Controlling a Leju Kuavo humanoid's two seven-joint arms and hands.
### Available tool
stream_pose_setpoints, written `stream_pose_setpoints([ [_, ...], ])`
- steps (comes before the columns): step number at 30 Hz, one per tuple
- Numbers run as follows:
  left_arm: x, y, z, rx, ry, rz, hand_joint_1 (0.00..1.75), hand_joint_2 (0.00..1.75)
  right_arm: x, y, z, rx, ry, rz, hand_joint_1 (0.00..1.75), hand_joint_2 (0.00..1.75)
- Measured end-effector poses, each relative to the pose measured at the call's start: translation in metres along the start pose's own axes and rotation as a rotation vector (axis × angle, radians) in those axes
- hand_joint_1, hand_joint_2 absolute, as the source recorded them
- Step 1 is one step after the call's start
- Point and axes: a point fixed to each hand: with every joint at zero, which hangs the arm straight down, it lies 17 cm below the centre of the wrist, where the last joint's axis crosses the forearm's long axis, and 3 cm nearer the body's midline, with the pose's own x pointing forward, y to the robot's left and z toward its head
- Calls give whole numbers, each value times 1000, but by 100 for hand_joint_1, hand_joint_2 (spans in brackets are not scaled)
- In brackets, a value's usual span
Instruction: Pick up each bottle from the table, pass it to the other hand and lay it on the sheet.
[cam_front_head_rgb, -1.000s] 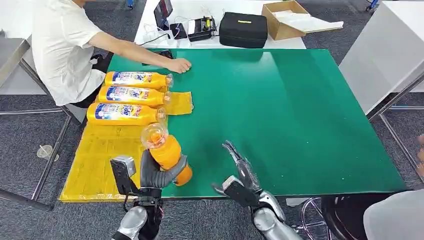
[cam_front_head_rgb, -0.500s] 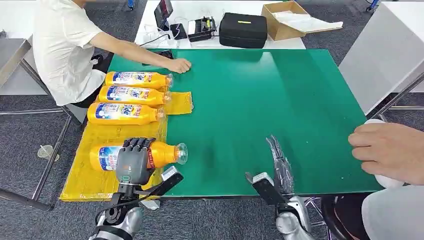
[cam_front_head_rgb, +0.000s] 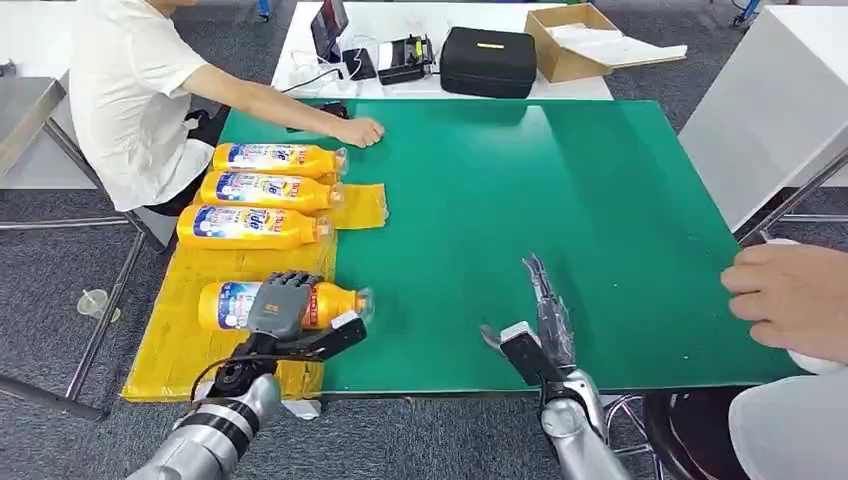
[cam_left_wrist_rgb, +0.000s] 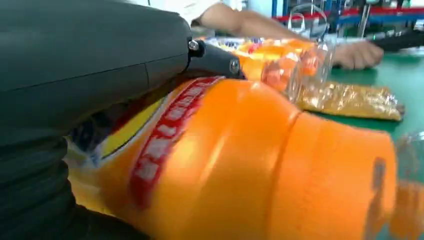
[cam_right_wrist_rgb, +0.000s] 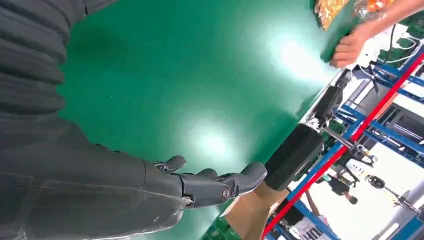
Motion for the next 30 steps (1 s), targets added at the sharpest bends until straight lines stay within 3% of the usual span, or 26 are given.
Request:
stream_pose_setpoints([
  [10, -6, -14, -4, -104, 12, 14, 0, 0, -7, 7, 4, 8, 19, -14, 0, 175],
  [19, 19, -33, -2, -317, -104, 154, 0, 0, -10, 3, 3, -5, 11, -22, 0, 175],
  [30, 42, -29, 6, -224, -168, 101, 0, 0, -22, -3, 9, -22, 41, 0, 0, 175],
])
